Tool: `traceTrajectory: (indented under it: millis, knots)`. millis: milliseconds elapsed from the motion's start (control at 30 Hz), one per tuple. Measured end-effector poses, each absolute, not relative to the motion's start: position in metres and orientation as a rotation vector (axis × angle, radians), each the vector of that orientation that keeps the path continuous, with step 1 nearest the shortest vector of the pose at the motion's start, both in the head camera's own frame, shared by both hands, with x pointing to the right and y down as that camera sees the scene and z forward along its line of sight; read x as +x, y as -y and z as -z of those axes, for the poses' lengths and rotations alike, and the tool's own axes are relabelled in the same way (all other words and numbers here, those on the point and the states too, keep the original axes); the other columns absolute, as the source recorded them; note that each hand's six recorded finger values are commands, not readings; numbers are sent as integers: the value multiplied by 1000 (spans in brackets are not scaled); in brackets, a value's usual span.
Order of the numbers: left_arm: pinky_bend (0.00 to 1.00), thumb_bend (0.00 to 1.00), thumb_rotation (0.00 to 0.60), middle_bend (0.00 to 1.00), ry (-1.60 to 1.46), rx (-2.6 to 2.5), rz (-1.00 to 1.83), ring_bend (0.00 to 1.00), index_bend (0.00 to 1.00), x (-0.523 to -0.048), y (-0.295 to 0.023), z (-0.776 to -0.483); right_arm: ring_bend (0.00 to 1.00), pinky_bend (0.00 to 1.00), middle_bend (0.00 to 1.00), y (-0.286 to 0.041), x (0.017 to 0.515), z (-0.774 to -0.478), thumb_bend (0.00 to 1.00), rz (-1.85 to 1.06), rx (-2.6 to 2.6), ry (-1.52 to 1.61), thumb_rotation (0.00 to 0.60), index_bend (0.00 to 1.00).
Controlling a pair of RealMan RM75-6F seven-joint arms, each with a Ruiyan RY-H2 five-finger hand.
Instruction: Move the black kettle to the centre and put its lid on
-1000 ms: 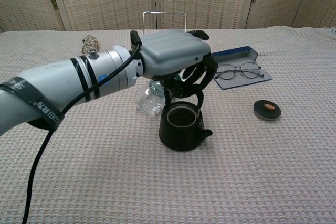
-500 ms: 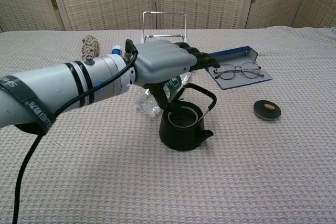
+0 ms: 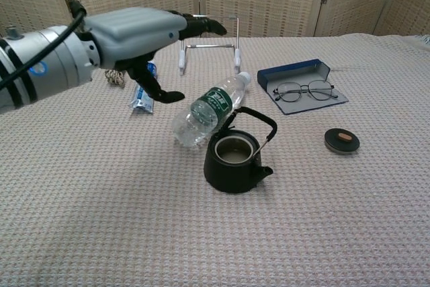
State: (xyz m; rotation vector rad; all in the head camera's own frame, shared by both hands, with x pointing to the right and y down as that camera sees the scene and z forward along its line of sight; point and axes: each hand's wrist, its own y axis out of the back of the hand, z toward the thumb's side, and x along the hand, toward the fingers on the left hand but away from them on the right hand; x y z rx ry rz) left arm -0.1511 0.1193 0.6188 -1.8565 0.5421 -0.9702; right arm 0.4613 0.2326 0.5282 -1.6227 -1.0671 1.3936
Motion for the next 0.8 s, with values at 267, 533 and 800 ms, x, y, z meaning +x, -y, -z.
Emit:
traceTrajectory:
  millis: [267, 533, 800]
  knots:
    - [0, 291, 600, 41, -755, -1766, 1131, 38, 76, -251, -106, -599, 244, 170, 238, -220, 443, -532, 277, -1359, -1660, 984, 600, 232]
    - [0, 293, 600, 47, -860, -1660, 1294, 40, 88, -341, -122, -598, 516, 477, 227, -206, 417, -542, 276, -1360, -1687, 871, 600, 213]
    - [0, 293, 600, 56, -937, -1588, 1362, 41, 103, -396, -149, -586, 710, 726, 142, -186, 393, -565, 276, -1439, -1728, 753, 600, 10]
